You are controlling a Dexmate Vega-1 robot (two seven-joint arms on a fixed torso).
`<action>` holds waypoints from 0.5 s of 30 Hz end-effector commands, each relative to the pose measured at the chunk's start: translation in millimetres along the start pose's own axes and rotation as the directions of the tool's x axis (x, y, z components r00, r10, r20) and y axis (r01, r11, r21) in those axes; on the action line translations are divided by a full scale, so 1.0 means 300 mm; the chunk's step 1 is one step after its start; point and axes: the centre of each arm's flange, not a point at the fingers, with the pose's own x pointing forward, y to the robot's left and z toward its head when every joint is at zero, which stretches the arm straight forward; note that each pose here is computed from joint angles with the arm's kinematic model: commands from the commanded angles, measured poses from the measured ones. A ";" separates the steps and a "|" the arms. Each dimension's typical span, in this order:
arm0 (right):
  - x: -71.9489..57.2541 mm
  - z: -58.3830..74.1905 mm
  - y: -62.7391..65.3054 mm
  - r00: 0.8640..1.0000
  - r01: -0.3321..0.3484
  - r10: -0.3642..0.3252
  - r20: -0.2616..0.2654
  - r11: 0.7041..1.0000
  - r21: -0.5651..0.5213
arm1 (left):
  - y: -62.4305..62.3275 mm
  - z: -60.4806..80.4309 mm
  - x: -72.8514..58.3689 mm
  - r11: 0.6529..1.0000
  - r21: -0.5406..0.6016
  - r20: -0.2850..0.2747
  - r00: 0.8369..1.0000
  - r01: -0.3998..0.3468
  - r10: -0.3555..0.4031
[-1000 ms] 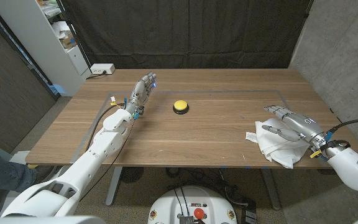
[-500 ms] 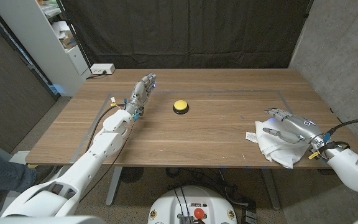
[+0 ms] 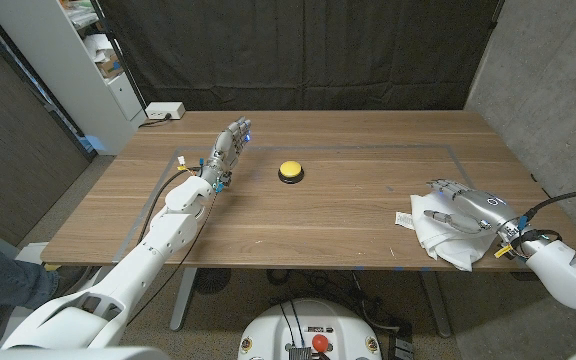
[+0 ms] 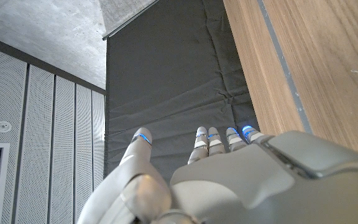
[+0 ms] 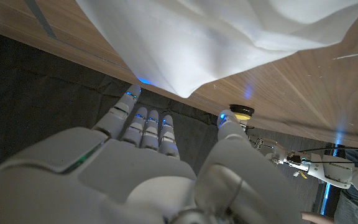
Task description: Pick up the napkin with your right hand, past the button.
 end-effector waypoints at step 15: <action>-0.001 -0.047 0.062 0.994 -0.092 0.093 -0.061 0.996 0.013 | 0.008 -0.026 0.034 1.000 -0.011 -0.024 1.000 0.012 -0.012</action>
